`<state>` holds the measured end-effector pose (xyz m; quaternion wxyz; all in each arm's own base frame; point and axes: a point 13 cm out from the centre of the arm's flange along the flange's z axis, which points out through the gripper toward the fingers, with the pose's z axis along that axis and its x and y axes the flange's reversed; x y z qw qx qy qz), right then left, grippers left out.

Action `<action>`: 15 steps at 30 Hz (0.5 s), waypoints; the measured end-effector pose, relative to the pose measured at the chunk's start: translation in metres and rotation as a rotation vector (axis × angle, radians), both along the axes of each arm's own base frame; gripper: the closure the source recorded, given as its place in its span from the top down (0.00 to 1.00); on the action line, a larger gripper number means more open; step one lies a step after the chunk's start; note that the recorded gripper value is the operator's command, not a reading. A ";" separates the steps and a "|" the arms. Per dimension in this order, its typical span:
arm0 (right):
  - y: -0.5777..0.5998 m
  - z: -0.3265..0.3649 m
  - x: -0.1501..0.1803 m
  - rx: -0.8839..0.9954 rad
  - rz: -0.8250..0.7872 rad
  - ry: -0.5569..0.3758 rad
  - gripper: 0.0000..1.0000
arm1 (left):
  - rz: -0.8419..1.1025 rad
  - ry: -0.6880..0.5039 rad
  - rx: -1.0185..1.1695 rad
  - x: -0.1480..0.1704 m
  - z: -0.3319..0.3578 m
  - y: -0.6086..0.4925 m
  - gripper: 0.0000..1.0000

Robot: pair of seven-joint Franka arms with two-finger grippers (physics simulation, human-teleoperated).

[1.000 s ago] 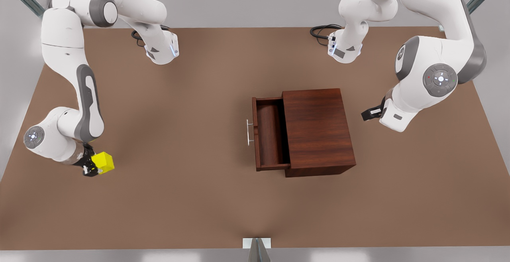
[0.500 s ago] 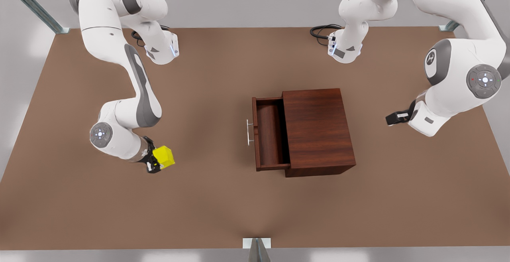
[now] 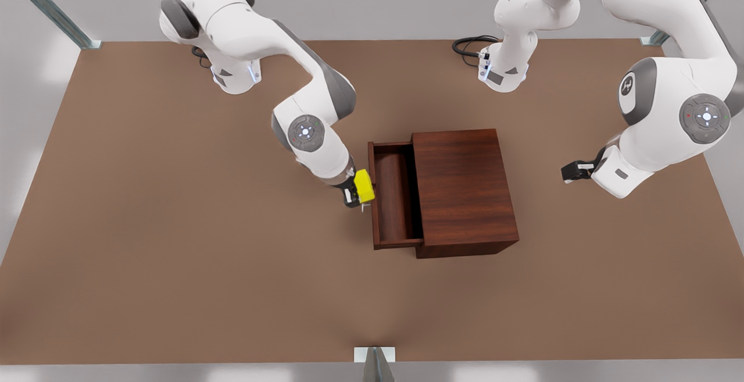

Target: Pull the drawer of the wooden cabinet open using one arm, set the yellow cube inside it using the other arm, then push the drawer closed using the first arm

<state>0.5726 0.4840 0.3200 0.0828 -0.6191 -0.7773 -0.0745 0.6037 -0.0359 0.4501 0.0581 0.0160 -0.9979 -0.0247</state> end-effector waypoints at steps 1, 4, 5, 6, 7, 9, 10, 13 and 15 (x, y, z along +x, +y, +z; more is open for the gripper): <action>0.012 -0.002 -0.003 -0.002 -0.026 0.008 0.67 | -0.004 0.000 -0.001 0.000 0.000 0.001 1.00; 0.033 -0.011 -0.009 -0.015 -0.118 0.037 0.67 | -0.016 0.000 -0.003 0.000 0.000 0.001 1.00; 0.038 -0.015 -0.011 -0.021 -0.148 0.048 0.67 | -0.021 0.000 -0.003 0.000 0.000 0.000 1.00; 0.043 -0.018 -0.013 -0.025 -0.177 0.056 0.67 | -0.025 0.000 -0.003 0.000 0.000 0.000 1.00; 0.048 -0.022 -0.014 -0.029 -0.205 0.064 0.67 | -0.029 0.001 -0.004 0.000 0.000 0.000 1.00; 0.060 -0.031 -0.019 -0.042 -0.252 0.072 0.67 | -0.035 0.001 -0.005 0.000 0.000 0.000 1.00; 0.065 -0.034 -0.020 -0.045 -0.276 0.074 0.67 | -0.037 0.001 -0.005 0.000 0.000 0.000 1.00; 0.078 -0.045 -0.024 -0.057 -0.341 0.085 0.67 | -0.046 0.001 -0.005 0.000 0.000 0.000 1.00; 0.084 -0.054 -0.026 -0.068 -0.380 0.089 0.68 | -0.051 0.001 -0.005 0.000 0.000 0.000 1.00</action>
